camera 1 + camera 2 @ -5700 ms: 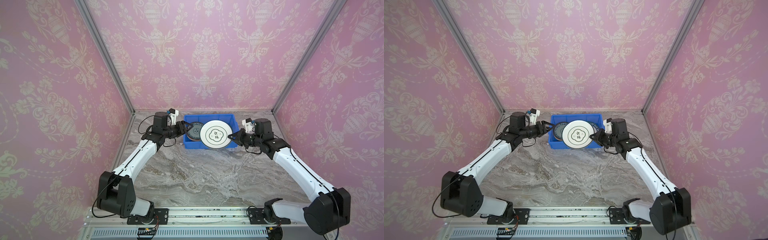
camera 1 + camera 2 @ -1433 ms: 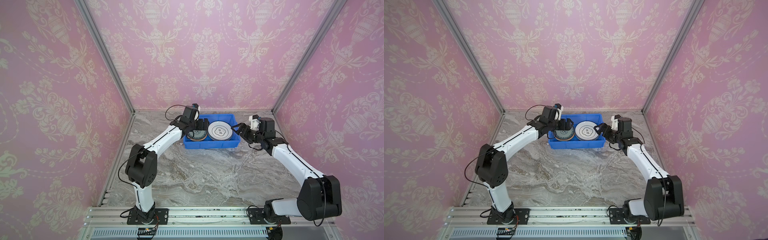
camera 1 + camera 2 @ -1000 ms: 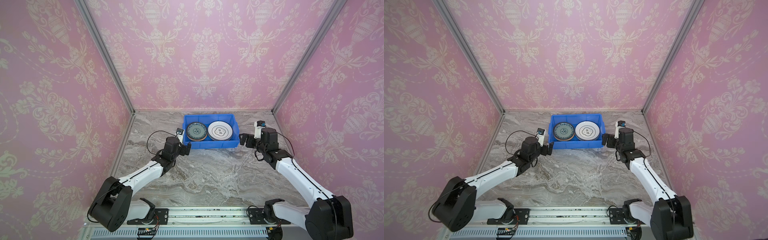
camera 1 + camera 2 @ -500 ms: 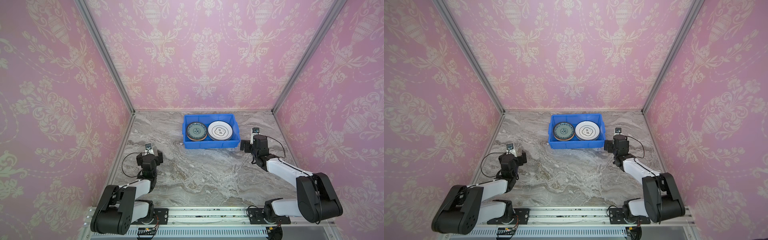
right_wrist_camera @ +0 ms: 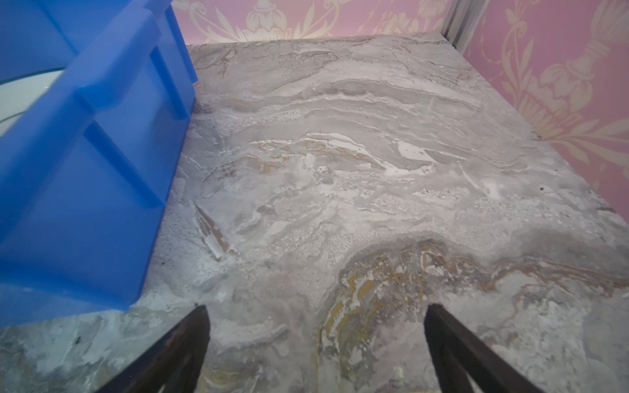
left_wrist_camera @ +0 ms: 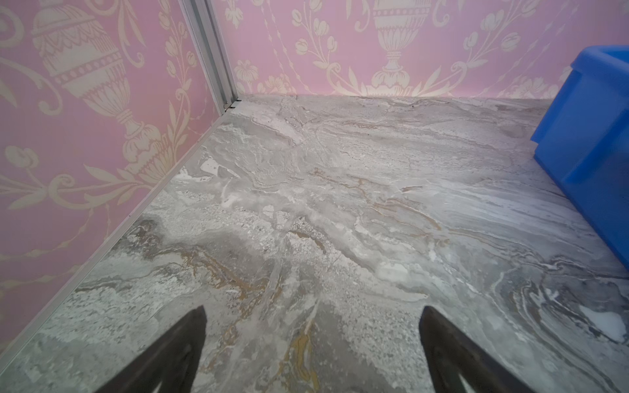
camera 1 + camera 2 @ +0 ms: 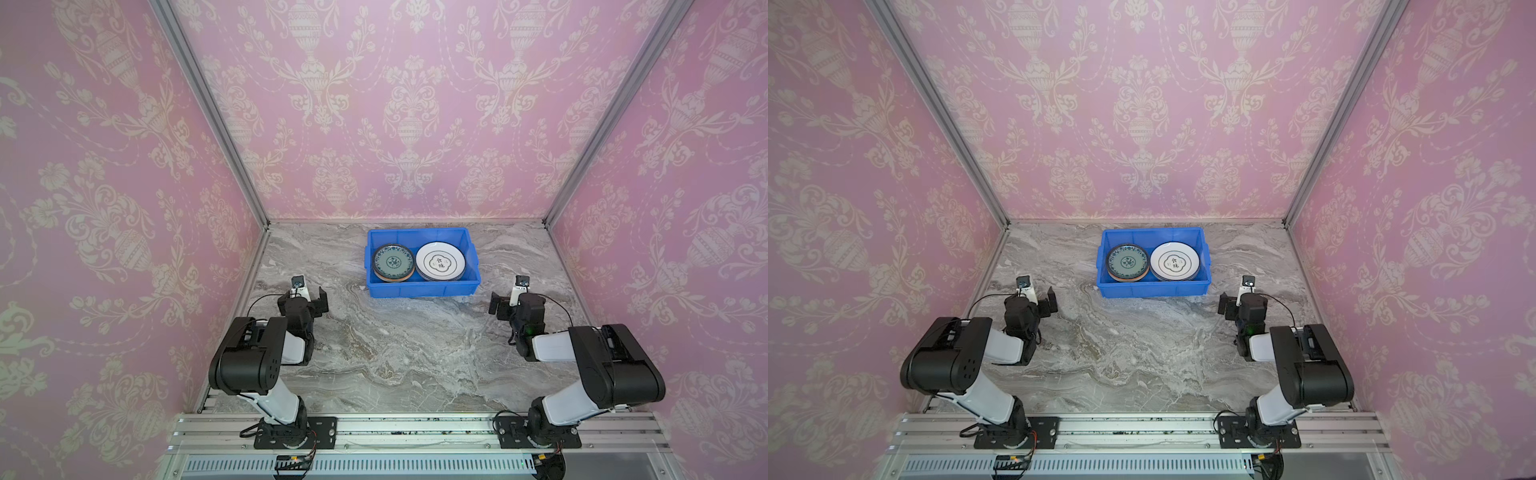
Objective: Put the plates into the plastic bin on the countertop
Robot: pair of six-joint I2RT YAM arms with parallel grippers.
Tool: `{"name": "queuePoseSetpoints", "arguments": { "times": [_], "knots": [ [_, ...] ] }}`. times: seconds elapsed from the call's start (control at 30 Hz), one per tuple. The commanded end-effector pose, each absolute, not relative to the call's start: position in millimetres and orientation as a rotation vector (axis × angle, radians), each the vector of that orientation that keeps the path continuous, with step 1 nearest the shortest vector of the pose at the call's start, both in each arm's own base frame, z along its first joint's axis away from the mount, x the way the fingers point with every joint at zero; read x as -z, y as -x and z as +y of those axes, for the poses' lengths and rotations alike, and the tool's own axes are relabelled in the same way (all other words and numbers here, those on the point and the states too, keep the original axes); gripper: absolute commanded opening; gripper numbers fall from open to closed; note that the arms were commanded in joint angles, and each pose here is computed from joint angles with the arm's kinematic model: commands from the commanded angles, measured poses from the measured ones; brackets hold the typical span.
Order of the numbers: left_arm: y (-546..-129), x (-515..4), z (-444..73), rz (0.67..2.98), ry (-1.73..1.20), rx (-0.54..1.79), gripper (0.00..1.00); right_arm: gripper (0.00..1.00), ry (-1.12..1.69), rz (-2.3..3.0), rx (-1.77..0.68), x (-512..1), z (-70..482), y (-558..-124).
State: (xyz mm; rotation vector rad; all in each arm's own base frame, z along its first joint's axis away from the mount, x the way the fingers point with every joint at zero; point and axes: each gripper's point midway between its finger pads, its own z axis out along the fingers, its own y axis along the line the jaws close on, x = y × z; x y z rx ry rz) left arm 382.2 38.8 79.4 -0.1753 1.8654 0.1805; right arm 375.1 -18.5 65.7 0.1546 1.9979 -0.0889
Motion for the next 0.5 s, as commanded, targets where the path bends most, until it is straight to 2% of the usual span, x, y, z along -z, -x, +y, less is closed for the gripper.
{"name": "queuePoseSetpoints", "arguments": {
  "times": [0.0, 0.47],
  "knots": [
    [-388, -81, 45, 1.866, 0.208, -0.195, 0.99, 1.00, -0.121, 1.870, 0.046, -98, -11, -391],
    [-389, -81, 47, 1.874, 0.218, -0.211, 0.99, 1.00, -0.017, 1.906, -0.036, -95, 7, -397]
  ]
}}
